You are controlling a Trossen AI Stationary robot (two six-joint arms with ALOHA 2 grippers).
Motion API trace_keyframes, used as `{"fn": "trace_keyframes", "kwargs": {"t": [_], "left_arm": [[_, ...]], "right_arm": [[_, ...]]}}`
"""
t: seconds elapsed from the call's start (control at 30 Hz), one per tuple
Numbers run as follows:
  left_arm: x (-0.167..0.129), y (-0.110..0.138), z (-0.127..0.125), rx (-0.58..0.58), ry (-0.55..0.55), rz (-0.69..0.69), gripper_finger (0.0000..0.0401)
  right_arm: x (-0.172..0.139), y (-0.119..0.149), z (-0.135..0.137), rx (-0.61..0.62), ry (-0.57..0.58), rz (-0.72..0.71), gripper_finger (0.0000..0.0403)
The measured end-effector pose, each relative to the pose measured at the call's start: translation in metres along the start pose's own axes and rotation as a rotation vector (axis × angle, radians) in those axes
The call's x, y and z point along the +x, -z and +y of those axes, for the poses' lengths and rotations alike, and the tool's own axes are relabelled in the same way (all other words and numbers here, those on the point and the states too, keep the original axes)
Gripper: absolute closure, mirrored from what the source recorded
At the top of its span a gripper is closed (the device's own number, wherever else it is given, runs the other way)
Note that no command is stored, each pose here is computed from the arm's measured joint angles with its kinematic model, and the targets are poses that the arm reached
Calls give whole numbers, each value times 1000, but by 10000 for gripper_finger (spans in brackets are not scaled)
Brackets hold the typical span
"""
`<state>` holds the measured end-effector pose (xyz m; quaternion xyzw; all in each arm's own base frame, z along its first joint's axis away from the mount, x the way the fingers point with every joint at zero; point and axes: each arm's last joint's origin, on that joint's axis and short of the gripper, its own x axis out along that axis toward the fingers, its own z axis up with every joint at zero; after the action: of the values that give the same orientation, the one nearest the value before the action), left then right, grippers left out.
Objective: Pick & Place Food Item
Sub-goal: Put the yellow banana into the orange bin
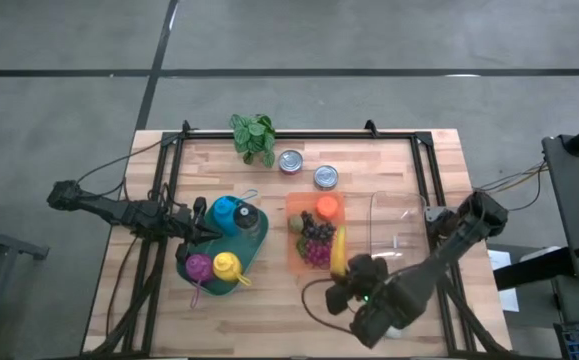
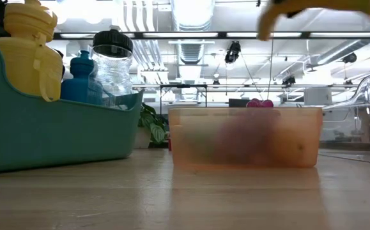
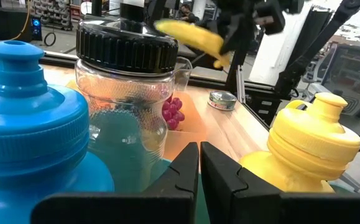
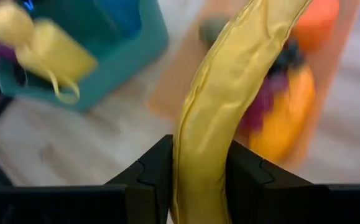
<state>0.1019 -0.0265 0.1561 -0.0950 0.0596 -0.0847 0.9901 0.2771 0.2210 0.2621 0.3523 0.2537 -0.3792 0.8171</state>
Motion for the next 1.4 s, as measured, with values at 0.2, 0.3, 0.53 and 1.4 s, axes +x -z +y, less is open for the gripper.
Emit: {"fn": "trace_keyframes", "kwargs": {"t": [0.2,0.3,0.53,1.4], "left_arm": [[0,0,0,0,0,0,379],[0,0,0,0,0,-1,379],[0,0,0,0,1,0,379],[0,0,0,0,0,0,379]], "right_arm": [[14,-31,7,-32,-18,-130,298],[26,-46,12,-10,-16,-184,298],[54,-78,20,24,1,-230,298],[118,-75,-5,-208,16,-93,298]]}}
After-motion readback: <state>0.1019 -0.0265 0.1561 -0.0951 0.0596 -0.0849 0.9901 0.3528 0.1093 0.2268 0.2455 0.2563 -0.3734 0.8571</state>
